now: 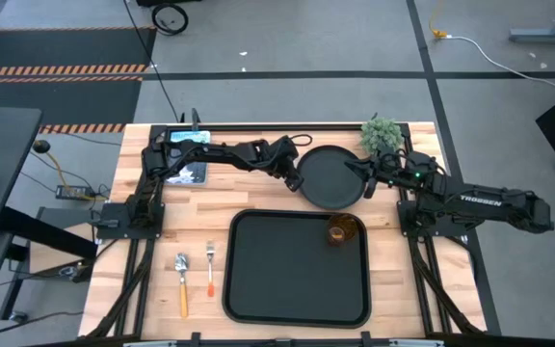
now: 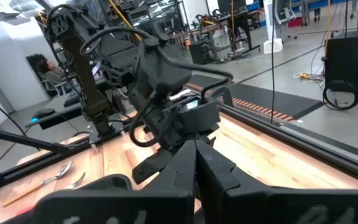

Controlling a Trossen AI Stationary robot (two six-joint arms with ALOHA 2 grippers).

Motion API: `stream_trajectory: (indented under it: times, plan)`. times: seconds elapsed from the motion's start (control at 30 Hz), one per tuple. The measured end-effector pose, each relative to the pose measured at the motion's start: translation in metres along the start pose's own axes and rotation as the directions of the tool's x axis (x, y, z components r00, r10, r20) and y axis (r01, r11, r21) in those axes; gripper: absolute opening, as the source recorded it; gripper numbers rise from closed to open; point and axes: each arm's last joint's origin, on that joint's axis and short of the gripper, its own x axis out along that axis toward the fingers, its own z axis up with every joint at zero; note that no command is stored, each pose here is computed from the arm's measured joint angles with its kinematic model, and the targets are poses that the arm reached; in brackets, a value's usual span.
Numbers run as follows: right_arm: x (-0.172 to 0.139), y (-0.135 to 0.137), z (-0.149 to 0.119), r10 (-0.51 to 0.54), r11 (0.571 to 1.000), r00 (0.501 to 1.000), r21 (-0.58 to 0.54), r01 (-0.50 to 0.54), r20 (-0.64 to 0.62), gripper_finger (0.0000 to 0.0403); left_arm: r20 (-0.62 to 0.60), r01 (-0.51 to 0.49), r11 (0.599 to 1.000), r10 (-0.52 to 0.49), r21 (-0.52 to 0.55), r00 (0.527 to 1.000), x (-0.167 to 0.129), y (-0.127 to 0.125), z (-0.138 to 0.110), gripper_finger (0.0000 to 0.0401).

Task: Pick and place plate/cup/fork/spoon on tray
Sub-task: Put the black plate on the black tray at the bottom of the brown cup

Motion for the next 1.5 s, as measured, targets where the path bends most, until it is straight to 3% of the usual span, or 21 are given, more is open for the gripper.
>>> stream_trajectory:
  times: [0.27,0.6,1.3,1.5]
  plan:
    - [0.003,0.000,0.000,0.002,1.000,1.000,0.000,-0.002,0.008,0.0016,0.066,-0.094,0.994,0.098,-0.061,0.993,0.000,0.000,0.002,0.0272]
    - [0.004,0.000,0.001,0.005,1.000,1.000,0.000,-0.005,0.017,0.0016,0.122,-0.125,0.991,0.129,-0.041,0.984,0.004,-0.013,-0.002,0.0266]
    - [0.006,0.002,-0.001,0.033,0.999,0.999,0.007,-0.033,-0.001,0.0016,0.069,-0.161,0.987,0.162,-0.030,0.984,0.028,-0.007,-0.018,0.0265]
    - [0.006,0.002,-0.001,0.033,0.999,0.999,0.007,-0.033,-0.001,0.0016,0.066,-0.157,0.988,0.157,-0.009,0.985,0.028,-0.008,-0.018,0.0239]
